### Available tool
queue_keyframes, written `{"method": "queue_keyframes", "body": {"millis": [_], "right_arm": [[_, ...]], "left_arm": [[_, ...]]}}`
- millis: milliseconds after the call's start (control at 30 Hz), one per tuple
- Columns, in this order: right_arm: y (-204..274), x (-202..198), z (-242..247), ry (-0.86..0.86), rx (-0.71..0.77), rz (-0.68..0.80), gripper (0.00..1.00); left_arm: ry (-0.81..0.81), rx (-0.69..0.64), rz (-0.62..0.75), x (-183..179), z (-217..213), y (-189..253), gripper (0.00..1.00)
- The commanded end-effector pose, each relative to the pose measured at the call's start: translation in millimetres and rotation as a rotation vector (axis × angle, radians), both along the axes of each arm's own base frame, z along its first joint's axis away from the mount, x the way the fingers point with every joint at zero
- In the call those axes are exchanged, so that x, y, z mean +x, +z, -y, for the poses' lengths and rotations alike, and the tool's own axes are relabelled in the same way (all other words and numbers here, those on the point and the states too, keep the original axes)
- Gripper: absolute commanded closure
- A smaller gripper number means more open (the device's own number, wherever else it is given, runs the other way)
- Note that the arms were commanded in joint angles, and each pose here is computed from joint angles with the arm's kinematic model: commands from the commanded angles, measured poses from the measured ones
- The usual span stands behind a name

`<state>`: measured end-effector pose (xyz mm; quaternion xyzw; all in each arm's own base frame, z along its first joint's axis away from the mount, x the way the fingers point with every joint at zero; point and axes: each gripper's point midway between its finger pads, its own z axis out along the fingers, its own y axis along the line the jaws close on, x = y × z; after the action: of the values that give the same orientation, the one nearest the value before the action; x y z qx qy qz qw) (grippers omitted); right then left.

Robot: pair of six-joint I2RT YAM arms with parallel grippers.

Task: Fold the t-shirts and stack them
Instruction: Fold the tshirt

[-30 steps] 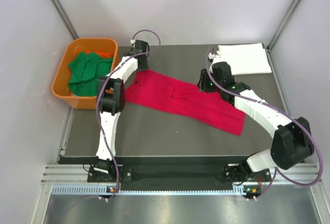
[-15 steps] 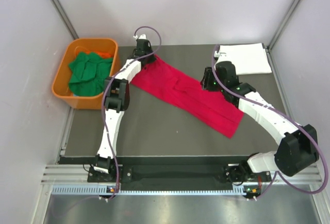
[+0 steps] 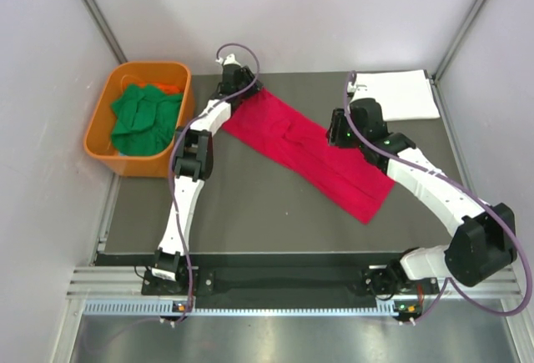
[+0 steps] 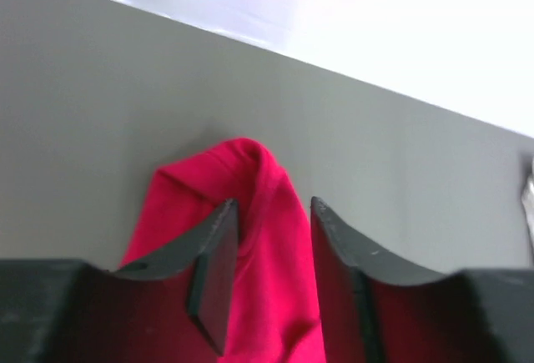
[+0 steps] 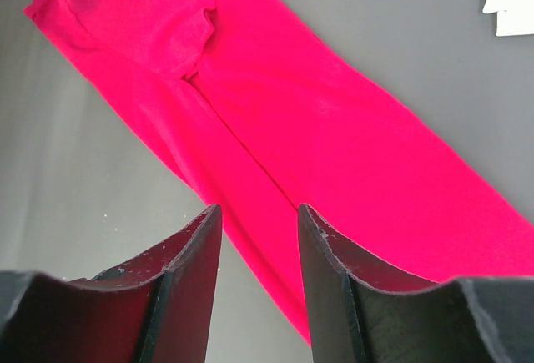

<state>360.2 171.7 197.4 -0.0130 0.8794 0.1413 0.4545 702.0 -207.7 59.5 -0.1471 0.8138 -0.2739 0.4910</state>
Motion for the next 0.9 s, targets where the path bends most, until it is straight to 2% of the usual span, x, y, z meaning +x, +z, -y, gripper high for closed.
{"method": "queue_keyframes", "body": {"millis": [0, 100, 233, 300, 333, 400, 433, 633, 867], "right_arm": [[22, 0, 9, -0.023, 0.007, 0.058, 0.58], [12, -9, 13, -0.068, 0.023, -0.021, 0.60], [-23, -43, 51, -0.405, 0.030, -0.260, 0.59], [-35, -64, 61, -0.491, 0.031, -0.348, 0.58], [-38, -70, 62, -0.553, 0.077, -0.377, 0.58], [-47, -86, 65, -0.588, 0.087, -0.432, 0.57], [-46, -91, 69, -0.638, 0.119, -0.433, 0.57], [-76, -127, 97, -0.768, 0.175, -0.496, 0.57], [-107, -164, 110, -0.825, 0.105, -0.617, 0.58]], "left_arm": [[-0.099, -0.046, 0.207, -7, 13, 119, 0.52], [-0.105, -0.020, 0.222, -32, 6, 153, 0.46], [-0.094, 0.017, 0.194, -68, -8, 188, 0.40], [-0.088, 0.034, 0.167, -83, -13, 198, 0.39], [-0.087, 0.050, 0.114, -92, -16, 183, 0.39], [-0.074, 0.065, 0.098, -106, -22, 189, 0.39], [-0.069, 0.078, 0.046, -114, -25, 169, 0.39], [-0.082, 0.078, -0.151, -176, -31, 117, 0.41], [-0.069, 0.126, -0.302, -225, -35, 62, 0.45]]}}
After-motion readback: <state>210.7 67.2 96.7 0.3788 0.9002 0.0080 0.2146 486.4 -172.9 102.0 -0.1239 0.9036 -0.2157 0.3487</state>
